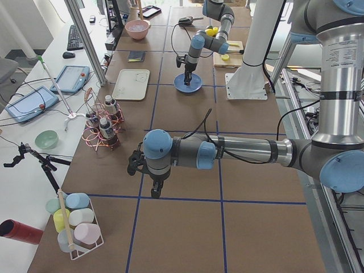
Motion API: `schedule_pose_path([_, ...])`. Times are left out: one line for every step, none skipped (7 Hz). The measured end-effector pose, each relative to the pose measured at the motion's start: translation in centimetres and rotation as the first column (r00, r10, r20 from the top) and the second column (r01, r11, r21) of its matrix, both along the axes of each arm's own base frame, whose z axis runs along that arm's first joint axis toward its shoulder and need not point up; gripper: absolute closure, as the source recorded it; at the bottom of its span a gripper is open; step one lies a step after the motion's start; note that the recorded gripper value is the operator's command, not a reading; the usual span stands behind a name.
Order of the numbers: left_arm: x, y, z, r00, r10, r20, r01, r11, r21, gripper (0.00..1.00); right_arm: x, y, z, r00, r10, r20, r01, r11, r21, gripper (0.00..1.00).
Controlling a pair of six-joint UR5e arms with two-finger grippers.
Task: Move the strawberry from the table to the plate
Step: 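Lower the strawberry onto the plate and open the right gripper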
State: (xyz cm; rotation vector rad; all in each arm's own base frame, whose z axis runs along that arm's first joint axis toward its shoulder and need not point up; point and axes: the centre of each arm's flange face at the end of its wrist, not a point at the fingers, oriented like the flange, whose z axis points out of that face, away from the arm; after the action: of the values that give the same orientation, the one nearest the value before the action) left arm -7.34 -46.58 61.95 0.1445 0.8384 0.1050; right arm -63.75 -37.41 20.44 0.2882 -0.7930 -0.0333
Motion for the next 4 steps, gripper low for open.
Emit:
schedule_pose_path([0.0,0.0,0.0,1.000,0.000,0.000,0.000,1.000,0.000,0.00,0.0,0.1,0.0,1.000,-0.001,0.000,0.001,1.000,0.000,0.01])
schedule_pose_path([0.0,0.0,0.0,1.000,0.000,0.000,0.000,1.000,0.000,0.00,0.0,0.0,0.0,1.000,0.000,0.003,-0.001,1.000,0.001,0.01])
schedule_pose_path([0.0,0.0,0.1,1.000,0.000,0.000,0.000,1.000,-0.001,0.00,0.9,-0.9,-0.3,1.000,0.010,0.011,-0.010,1.000,0.005,0.01])
schedule_pose_path([0.0,0.1,0.2,1.000,0.000,0.000,0.000,1.000,-0.004,0.00,3.1,-3.3,-0.7,1.000,0.020,0.022,-0.020,1.000,0.013,0.01])
